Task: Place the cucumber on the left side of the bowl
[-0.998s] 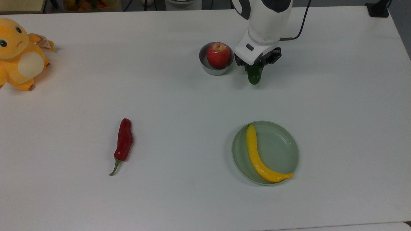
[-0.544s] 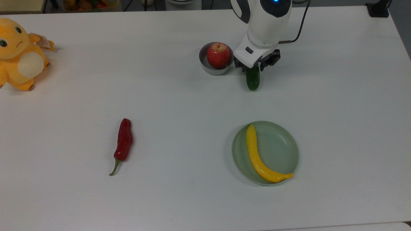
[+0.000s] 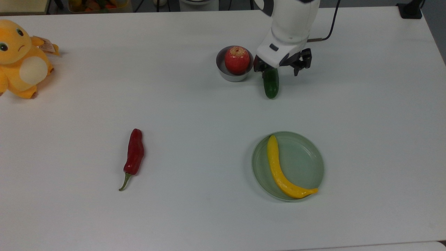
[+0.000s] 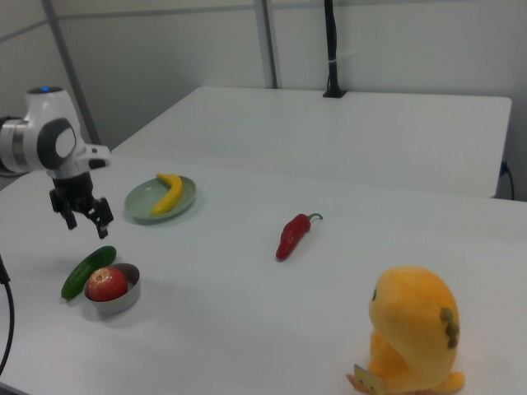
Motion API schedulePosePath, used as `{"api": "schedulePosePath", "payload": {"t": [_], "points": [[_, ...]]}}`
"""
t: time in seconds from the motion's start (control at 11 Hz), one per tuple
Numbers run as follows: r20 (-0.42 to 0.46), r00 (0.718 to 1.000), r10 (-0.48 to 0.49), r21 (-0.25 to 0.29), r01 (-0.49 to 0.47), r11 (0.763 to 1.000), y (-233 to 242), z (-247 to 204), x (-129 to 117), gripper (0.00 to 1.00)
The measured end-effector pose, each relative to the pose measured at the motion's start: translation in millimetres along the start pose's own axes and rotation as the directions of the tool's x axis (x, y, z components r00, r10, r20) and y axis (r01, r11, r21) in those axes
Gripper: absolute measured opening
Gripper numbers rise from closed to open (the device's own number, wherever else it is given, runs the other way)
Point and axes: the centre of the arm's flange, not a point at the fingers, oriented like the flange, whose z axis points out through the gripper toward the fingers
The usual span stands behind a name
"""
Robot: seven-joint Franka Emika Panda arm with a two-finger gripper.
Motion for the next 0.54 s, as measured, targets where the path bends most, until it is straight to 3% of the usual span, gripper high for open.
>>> {"api": "schedulePosePath", "payload": {"t": [0.27,0.54], "points": [[-0.15,0.987,0.056,0.026,-0.053,0.998,13,-97,-6,1.0],[-0.14,0.982,0.129,-0.012,-0.132,0.991,58,-178,-29,1.0]]}}
